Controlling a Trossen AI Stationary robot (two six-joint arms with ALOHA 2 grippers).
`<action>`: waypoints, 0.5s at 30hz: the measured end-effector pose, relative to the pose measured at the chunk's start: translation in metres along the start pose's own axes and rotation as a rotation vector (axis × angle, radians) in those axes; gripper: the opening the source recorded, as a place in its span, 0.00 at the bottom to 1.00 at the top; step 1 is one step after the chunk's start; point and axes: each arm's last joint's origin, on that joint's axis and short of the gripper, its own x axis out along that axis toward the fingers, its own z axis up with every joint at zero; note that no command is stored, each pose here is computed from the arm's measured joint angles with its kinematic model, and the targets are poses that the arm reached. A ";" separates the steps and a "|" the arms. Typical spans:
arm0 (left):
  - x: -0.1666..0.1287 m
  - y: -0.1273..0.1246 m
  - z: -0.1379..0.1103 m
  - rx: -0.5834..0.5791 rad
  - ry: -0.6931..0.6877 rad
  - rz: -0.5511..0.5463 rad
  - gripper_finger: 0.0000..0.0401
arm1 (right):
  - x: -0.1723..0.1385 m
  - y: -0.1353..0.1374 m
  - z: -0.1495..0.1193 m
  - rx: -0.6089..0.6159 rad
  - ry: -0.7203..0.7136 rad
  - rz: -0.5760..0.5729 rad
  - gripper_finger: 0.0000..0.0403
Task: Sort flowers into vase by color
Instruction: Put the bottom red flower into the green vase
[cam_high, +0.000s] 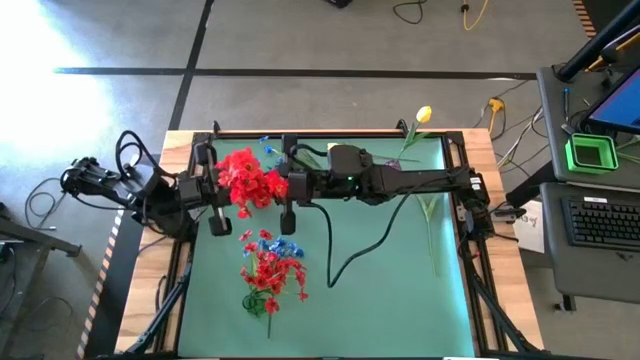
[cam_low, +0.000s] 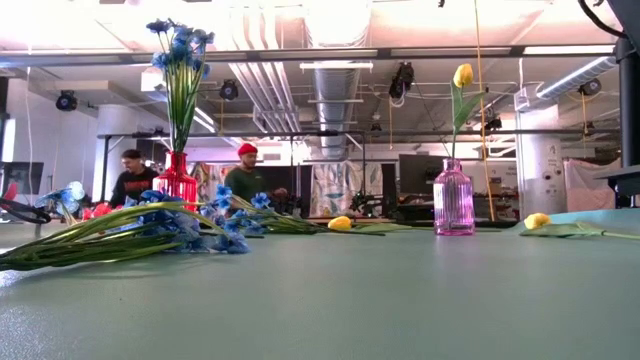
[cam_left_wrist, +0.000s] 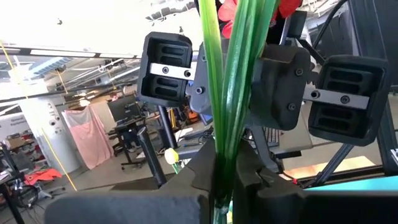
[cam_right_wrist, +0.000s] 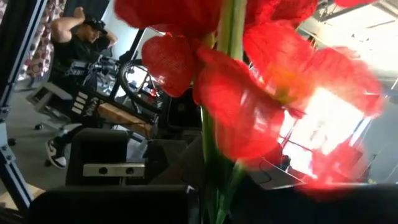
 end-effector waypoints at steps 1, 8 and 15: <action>0.000 0.000 0.000 -0.001 0.000 0.000 0.01 | 0.000 0.000 0.000 0.007 0.003 0.001 0.09; -0.002 0.002 0.001 -0.018 -0.008 0.004 0.00 | -0.004 -0.002 0.003 0.042 0.026 0.005 0.25; -0.011 0.008 0.004 -0.066 -0.016 0.002 0.00 | -0.024 -0.013 0.022 0.064 0.102 0.000 0.43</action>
